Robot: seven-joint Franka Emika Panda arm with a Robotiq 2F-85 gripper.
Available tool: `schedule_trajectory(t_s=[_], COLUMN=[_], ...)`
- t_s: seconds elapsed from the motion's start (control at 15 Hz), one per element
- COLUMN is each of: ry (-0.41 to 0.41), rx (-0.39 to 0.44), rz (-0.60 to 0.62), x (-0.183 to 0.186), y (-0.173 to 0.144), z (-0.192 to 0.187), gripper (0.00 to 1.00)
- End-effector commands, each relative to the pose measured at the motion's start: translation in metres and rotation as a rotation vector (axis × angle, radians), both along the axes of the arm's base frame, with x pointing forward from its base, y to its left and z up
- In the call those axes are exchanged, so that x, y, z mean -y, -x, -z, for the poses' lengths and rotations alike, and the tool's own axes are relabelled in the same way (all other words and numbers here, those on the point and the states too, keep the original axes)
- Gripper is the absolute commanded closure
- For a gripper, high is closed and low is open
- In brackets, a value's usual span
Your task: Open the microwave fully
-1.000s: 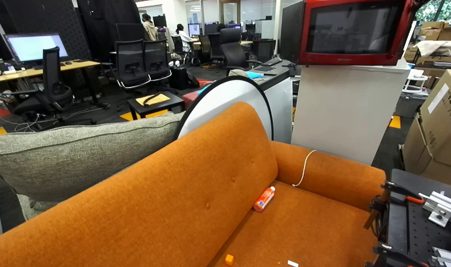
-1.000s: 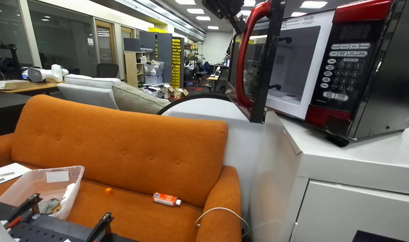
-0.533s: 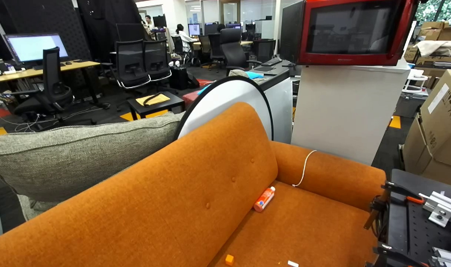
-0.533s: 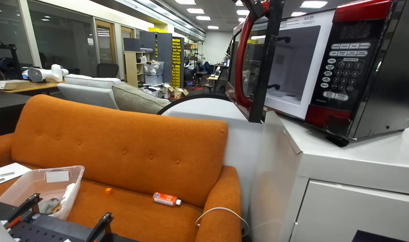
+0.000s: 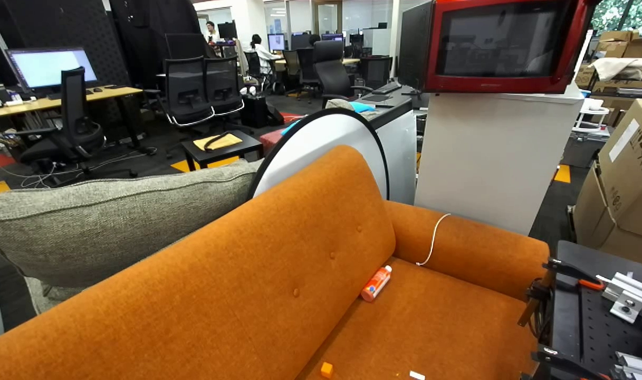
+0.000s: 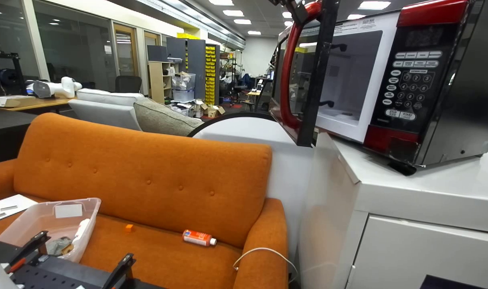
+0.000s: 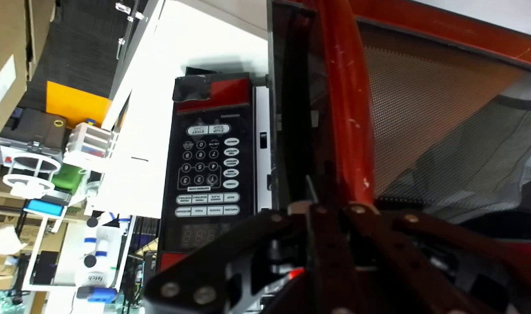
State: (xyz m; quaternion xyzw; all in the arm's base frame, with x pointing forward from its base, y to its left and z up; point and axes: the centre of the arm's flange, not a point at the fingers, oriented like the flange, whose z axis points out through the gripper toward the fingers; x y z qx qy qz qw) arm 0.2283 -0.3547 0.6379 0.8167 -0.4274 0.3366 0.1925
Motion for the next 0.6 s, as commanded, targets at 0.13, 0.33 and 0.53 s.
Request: schedule_trajectory(t_s=[0.13,0.33,0.53], ry=[0.019,0.007,-0.016], rx=[0.026,0.017,-0.004], rz=[0.06,0.104,0.139], x=[0.012,0.026,0.039], y=[0.006,0.009,0.008], z=[-0.013,-0.01,0.0], gripper=[1.0,1.0,1.0])
